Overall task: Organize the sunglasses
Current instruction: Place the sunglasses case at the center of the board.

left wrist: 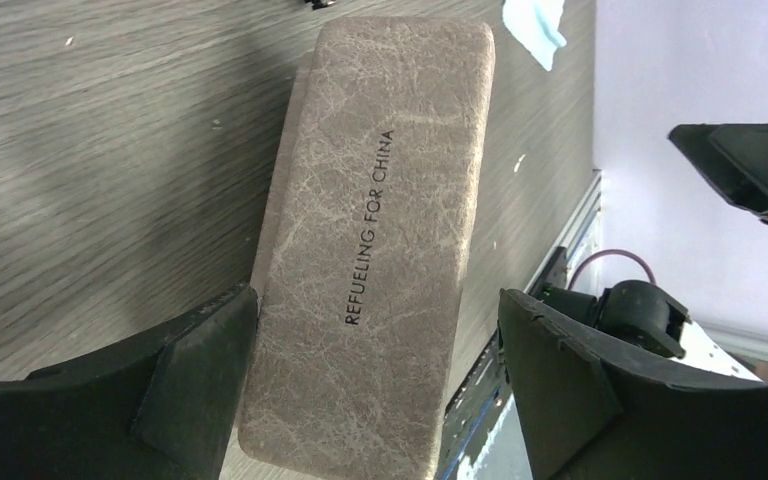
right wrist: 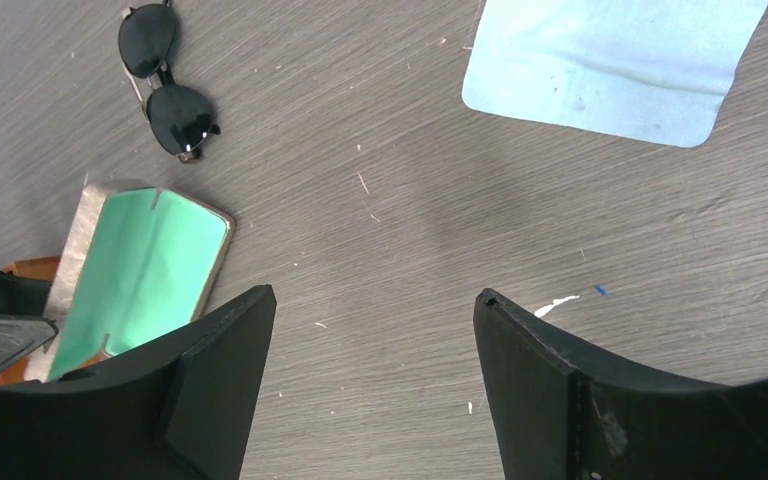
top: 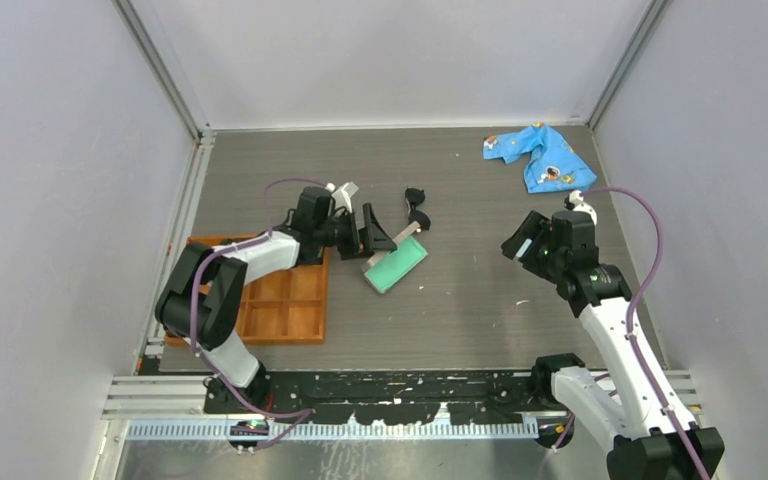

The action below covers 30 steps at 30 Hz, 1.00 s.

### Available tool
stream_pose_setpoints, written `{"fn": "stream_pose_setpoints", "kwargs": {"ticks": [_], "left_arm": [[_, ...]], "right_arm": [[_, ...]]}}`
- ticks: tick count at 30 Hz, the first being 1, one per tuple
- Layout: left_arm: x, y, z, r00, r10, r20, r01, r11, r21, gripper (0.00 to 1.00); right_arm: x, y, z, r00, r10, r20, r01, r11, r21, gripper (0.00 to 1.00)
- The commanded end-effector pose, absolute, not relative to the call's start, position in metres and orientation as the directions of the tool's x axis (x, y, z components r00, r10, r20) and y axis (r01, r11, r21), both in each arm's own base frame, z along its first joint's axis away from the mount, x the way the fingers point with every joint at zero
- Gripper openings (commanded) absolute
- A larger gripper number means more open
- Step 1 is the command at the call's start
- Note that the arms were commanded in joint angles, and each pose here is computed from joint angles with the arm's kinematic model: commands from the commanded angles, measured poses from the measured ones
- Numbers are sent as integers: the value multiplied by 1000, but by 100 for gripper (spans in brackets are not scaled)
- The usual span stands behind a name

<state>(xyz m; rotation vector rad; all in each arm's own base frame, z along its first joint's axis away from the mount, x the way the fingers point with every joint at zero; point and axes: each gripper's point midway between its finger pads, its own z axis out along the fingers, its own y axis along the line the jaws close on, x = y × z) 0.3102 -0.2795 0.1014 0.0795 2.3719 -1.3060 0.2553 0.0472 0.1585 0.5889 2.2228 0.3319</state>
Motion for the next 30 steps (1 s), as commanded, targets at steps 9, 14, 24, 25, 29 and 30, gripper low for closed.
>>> {"fn": "stream_pose_setpoints", "kwargs": {"ticks": [9,14,24,25,29,30], "left_arm": [[320,-262,123,-876,-125,-466,277,662,-697,99],[324,-244,166,-807,-121,-578,324,728,-604,100],[298,-226,206,-763,-67,-643,352,791,-500,91],[295,-227,204,-761,-53,-647,354,802,-482,90],[299,-214,190,-763,-59,-644,271,875,-401,87],[302,-207,185,-764,-61,-643,242,896,-372,85]], "right_arm": [[264,43,186,-534,503,-680,290,864,411,79],[263,29,181,-528,506,-682,366,860,355,79],[273,26,171,-525,533,-663,414,841,349,80],[274,25,170,-524,535,-663,420,839,346,80],[279,31,166,-538,553,-636,426,830,361,80],[281,34,165,-544,557,-627,421,828,370,80]]}}
